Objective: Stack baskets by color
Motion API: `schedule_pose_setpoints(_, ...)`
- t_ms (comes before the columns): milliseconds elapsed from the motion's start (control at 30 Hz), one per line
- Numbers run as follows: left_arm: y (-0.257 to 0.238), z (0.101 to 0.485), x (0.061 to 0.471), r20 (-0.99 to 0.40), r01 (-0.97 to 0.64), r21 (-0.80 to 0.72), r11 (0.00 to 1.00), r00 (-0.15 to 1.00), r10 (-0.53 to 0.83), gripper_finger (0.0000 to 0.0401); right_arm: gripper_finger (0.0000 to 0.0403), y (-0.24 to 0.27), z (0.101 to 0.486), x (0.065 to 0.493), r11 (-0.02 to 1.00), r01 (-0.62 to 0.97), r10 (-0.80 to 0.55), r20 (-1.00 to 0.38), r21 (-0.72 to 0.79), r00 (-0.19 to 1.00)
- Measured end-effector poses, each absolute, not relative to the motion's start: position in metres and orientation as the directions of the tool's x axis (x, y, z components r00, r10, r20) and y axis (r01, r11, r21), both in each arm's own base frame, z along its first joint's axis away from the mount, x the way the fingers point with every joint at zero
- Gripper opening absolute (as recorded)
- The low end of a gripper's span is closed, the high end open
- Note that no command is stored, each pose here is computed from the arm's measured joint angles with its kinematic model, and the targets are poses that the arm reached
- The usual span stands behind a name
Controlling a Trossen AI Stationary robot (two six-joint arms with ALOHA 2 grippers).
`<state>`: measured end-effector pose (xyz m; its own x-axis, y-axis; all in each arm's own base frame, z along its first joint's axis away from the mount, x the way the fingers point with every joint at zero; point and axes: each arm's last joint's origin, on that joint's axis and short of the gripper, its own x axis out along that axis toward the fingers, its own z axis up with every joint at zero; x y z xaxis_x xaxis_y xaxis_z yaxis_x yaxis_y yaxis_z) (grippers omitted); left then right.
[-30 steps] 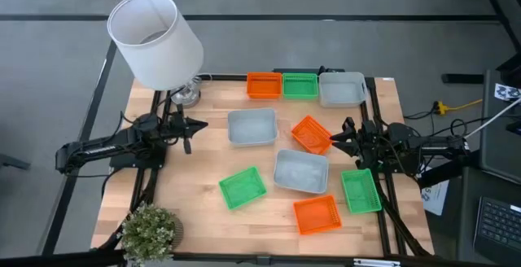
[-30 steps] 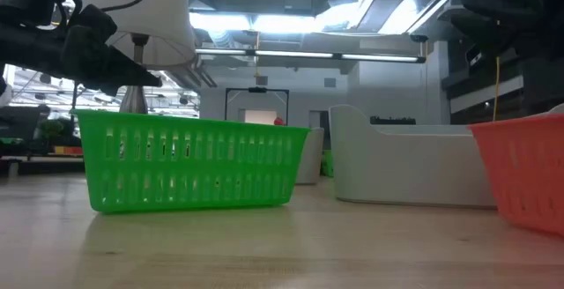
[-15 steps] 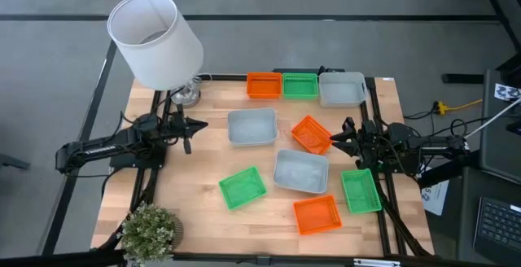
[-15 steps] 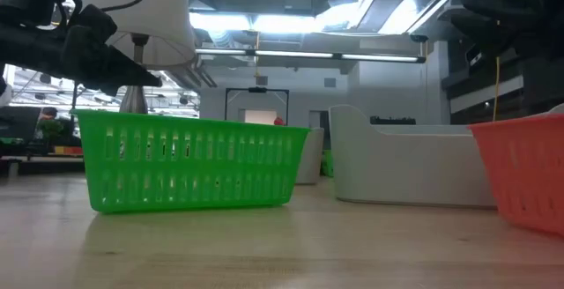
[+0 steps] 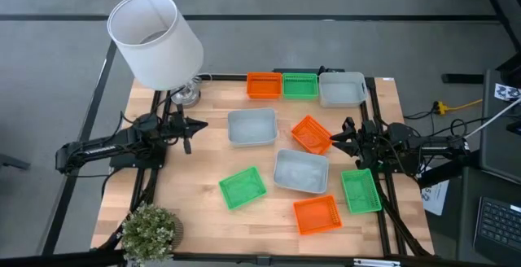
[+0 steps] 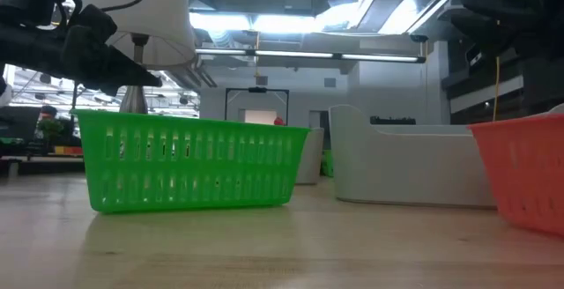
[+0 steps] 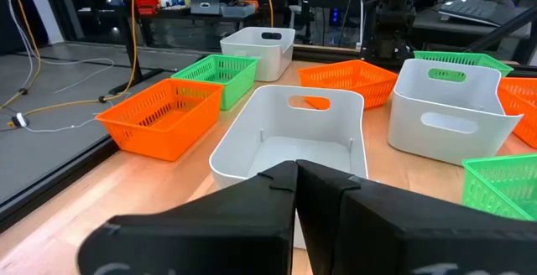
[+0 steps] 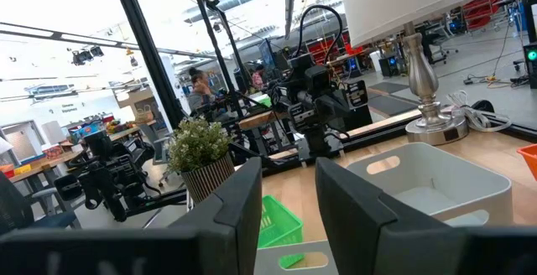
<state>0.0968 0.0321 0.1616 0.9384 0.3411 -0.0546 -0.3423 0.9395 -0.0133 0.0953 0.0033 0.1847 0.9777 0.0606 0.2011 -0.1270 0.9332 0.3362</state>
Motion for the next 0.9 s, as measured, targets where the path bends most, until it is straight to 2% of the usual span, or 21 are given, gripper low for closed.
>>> schedule_pose_setpoints(200, 0.0321, 0.1615, 0.0968, -0.054, -0.342, -0.013, 0.939, 0.938, 0.341, 0.0, 0.0114, 0.0029, 0.1863, 0.095, 0.922, -0.124, 0.046, 0.216, 0.367, 0.975)
schedule_pose_setpoints(300, 0.0321, 0.1616, 0.0968, -0.054, -0.342, -0.013, 0.94, 0.939, 0.34, 0.0, 0.0114, 0.0043, 0.1838, 0.0955, 0.911, -0.161, 0.093, 0.19, 0.38, 0.977)
schedule_pose_setpoints(600, 0.0321, 0.1616, 0.0967, -0.054, -0.344, -0.009, 0.939, 0.938, 0.343, 0.0, 0.0114, 0.0051, 0.1837, 0.0955, 0.928, -0.178, 0.12, 0.189, 0.326, 0.975)
schedule_pose_setpoints(700, 0.0321, 0.1615, 0.0967, -0.054, -0.343, -0.01, 0.939, 0.938, 0.343, 0.0, 0.0114, 0.0039, 0.1837, 0.0957, 0.932, -0.139, 0.078, 0.189, 0.335, 0.979)
schedule_pose_setpoints(833, 0.0321, 0.1615, 0.0967, -0.054, -0.337, 0.079, 0.938, 0.938, 0.342, 0.0, 0.0114, 0.0012, 0.1837, 0.0958, 0.934, -0.053, -0.016, 0.189, 0.354, 0.982)
schedule_pose_setpoints(900, 0.0321, 0.1616, 0.0967, -0.054, -0.338, 0.06, 0.939, 0.938, 0.342, 0.0, 0.0114, 0.0006, 0.1837, 0.0958, 0.934, -0.035, -0.035, 0.188, 0.356, 0.981)
